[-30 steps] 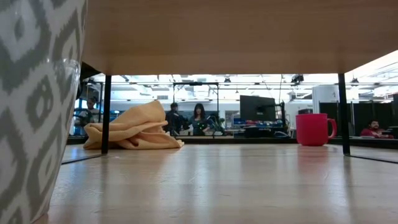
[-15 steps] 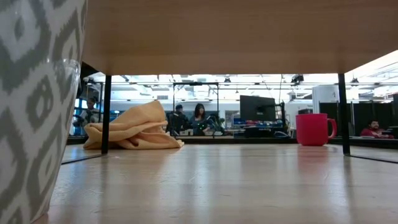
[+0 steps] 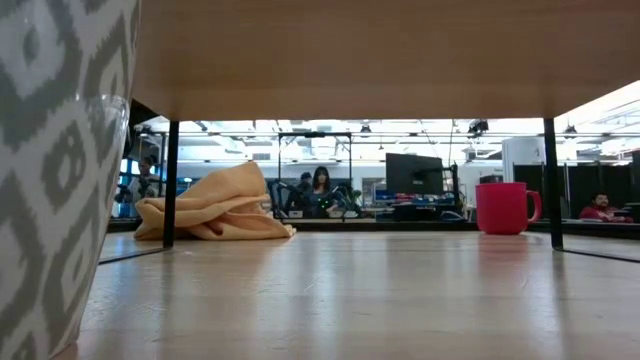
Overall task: Stack small to large cups/mugs on shelf
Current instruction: Put the red mug on the shelf
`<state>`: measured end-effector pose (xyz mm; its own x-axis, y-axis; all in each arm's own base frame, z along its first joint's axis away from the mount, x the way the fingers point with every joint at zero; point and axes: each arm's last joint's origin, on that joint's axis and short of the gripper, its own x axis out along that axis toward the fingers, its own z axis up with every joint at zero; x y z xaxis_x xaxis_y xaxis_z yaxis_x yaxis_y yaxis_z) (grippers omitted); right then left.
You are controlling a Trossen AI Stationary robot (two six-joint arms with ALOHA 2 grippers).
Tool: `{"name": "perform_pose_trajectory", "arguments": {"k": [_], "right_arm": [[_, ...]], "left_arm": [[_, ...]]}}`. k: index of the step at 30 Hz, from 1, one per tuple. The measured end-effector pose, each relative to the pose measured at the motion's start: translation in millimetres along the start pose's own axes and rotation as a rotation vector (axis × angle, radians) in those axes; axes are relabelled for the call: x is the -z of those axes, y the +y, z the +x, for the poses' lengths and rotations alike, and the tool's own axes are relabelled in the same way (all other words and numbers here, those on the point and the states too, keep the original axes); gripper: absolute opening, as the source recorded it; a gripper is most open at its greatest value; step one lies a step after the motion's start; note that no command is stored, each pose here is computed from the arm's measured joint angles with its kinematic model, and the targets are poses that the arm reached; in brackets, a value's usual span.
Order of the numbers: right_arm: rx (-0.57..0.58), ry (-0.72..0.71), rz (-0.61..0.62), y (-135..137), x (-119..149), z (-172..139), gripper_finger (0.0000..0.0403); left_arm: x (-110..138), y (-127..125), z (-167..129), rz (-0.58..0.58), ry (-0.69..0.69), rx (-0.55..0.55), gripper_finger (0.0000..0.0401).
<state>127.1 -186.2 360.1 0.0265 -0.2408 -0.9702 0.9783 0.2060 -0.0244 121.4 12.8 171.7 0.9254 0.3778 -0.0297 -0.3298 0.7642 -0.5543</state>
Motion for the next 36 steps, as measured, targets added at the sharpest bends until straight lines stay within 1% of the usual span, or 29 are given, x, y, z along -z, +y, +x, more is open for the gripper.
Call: {"name": "perform_pose_trajectory", "arguments": {"k": [1,3,5,8,12,15,19,21,25,27,29,31,33,36], "right_arm": [[0.004,0.023,-0.028,3,-4,4,0.0215],[0.003,0.104,-0.043,9,-10,15,0.0215],[-0.011,0.182,-0.005,15,-15,27,0.0215],[0.048,0.239,0.051,22,-19,42,0.0215],[0.087,0.261,0.15,30,-24,57,0.0215],[0.097,0.24,0.211,32,-24,59,0.0215],[0.103,0.243,0.291,34,-14,65,0.0215],[0.113,0.25,0.336,30,-5,66,0.0215],[0.113,0.19,0.485,22,9,70,0.0215],[0.105,0.136,0.599,19,16,72,0.0215],[0.051,0.093,0.693,18,20,74,0.0215],[0.012,0.044,0.752,17,21,78,0.0215],[0.057,0.018,0.827,15,27,84,0.0215],[0.104,0.023,0.973,11,38,95,0.0215]], "left_arm": [[0,0,0,0.0,0.0,0.002,0.0],[0,0,0,0.001,0.006,0.005,0.0],[0,0,0,0.001,0.01,0.011,0.0],[1,0,0,0.002,0.018,0.02,0.0],[1,-1,0,0.001,0.018,0.02,0.0],[1,-1,0,0.001,0.018,0.02,0.0],[1,0,0,0.002,0.019,0.02,0.0],[1,0,0,0.002,0.021,0.021,0.0],[1,0,0,0.003,0.027,0.026,0.0],[1,0,0,0.004,0.031,0.028,0.0],[2,-1,0,0.004,0.035,0.034,0.0],[2,-1,0,0.005,0.039,0.033,0.0],[3,0,1,0.005,0.046,0.033,0.0],[3,0,1,-0.054,0.058,0.035,0.0]]}}
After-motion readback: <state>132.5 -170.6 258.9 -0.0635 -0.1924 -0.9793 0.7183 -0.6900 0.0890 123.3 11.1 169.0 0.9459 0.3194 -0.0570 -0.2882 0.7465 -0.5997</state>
